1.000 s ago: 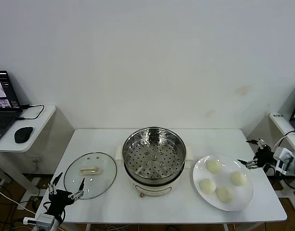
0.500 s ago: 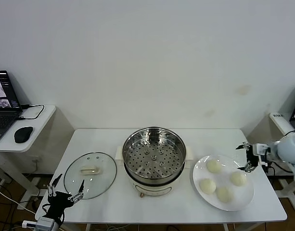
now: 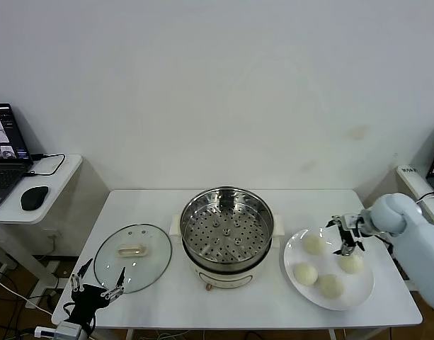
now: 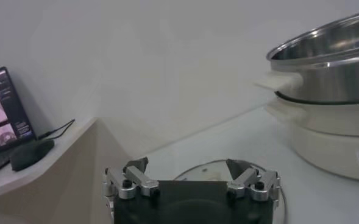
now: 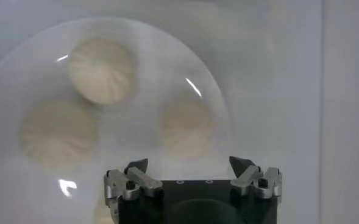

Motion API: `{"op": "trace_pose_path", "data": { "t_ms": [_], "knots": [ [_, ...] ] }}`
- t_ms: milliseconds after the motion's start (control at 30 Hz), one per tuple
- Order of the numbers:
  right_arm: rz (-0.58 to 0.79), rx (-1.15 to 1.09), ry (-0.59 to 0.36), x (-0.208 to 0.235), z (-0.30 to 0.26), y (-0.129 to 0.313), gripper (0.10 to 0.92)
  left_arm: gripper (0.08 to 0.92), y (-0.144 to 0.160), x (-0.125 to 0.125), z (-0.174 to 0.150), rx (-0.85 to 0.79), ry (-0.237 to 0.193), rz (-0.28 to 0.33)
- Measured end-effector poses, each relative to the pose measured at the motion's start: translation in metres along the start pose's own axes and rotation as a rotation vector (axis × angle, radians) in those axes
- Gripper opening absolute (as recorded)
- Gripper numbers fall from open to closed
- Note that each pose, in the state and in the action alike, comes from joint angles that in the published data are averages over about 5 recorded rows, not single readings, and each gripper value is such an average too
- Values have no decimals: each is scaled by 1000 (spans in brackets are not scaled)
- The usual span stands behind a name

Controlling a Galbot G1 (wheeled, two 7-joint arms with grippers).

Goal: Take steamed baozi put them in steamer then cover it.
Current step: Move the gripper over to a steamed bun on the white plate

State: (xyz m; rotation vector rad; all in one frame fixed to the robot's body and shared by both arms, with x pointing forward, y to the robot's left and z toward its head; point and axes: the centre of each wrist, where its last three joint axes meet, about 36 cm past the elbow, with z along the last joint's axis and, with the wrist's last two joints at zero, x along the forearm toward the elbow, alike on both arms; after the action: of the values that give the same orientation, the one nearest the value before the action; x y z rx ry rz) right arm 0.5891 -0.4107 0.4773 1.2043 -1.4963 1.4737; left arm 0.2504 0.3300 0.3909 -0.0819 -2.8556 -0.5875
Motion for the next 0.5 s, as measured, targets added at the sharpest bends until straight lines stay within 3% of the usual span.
{"op": "trace_pose_path", "data": {
  "t_ms": [500],
  "knots": [
    [-13, -4, 3, -34, -11, -8, 823, 823, -3, 0, 8, -5, 17, 7]
  ]
}}
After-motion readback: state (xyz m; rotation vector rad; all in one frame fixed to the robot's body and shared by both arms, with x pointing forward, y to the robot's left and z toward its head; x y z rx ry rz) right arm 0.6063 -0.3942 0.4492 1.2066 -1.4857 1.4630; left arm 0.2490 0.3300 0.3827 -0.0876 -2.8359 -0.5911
